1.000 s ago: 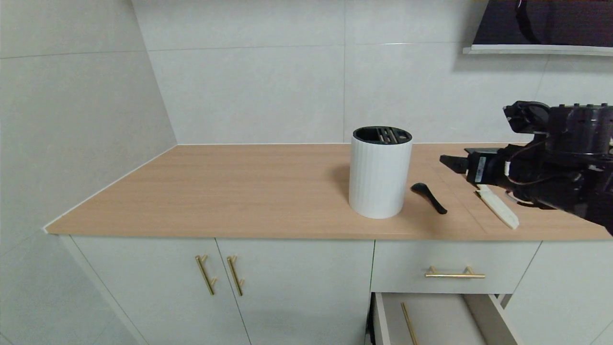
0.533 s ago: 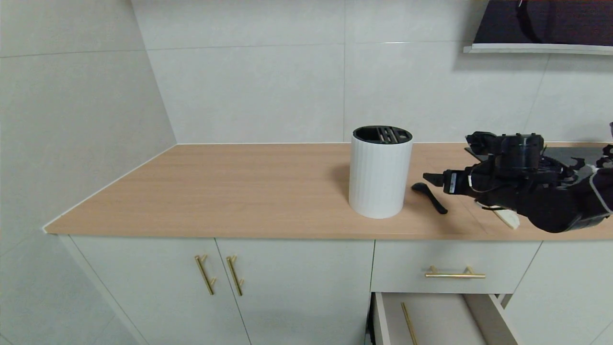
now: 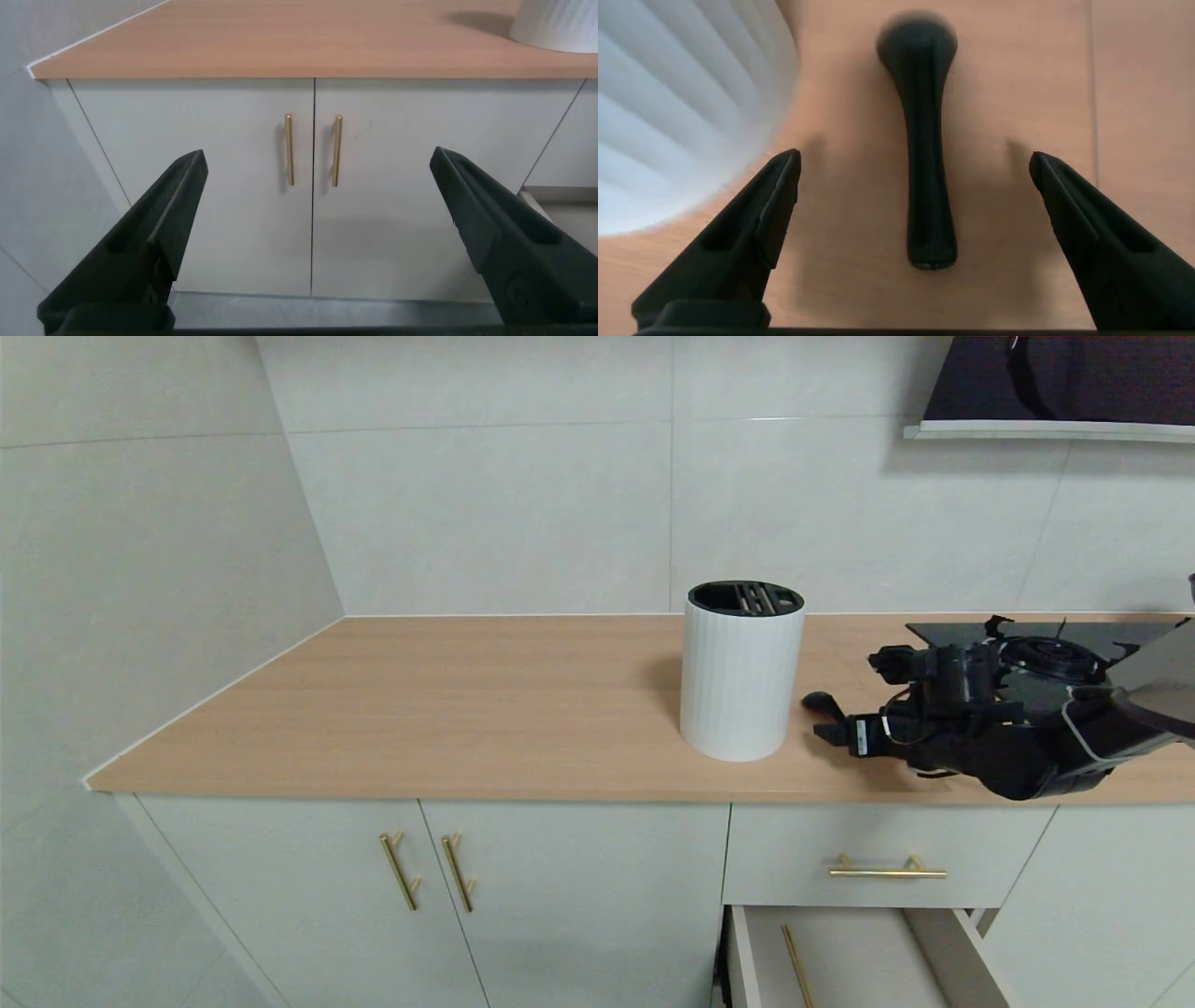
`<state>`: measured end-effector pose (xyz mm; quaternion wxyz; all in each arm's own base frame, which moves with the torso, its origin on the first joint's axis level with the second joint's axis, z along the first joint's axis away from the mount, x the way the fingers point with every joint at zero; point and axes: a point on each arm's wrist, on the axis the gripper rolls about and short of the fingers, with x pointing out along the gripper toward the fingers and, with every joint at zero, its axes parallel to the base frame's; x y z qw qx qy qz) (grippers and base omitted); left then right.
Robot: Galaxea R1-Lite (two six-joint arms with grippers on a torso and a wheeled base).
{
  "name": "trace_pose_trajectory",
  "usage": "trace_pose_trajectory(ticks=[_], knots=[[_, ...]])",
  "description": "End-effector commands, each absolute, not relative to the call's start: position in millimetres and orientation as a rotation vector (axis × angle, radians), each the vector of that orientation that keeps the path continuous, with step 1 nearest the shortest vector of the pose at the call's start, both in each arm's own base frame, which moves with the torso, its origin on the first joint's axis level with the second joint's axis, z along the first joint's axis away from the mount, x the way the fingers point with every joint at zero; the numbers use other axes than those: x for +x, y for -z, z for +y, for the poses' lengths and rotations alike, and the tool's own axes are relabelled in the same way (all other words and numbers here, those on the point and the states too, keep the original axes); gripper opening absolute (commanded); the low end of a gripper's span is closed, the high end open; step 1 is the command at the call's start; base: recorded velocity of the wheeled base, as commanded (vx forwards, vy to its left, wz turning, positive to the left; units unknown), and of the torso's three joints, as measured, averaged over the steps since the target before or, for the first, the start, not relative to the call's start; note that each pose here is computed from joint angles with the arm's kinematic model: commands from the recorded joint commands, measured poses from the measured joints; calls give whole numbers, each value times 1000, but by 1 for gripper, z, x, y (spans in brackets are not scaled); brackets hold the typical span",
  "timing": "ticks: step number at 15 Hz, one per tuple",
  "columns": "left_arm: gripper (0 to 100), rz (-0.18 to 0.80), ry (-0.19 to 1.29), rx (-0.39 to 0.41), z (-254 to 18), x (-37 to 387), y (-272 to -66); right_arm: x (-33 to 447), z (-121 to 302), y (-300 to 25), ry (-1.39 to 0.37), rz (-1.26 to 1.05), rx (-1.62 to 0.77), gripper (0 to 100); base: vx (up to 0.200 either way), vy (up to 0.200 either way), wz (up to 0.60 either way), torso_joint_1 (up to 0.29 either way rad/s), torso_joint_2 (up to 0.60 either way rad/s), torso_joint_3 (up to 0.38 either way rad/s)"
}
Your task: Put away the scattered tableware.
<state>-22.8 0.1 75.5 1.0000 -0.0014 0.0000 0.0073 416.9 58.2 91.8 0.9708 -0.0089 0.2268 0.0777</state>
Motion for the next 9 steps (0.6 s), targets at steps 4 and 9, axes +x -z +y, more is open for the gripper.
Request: trace_pose_trajectory(ticks=[4, 9], knots=[[100, 0, -15, -3, 0, -23, -75, 423, 61, -83, -111, 482, -37, 100, 0, 0, 0, 0, 0, 0], [100, 0, -15, -3, 0, -23, -75, 426, 64, -79, -77, 483, -63, 0, 0, 0, 0, 0, 0, 0]])
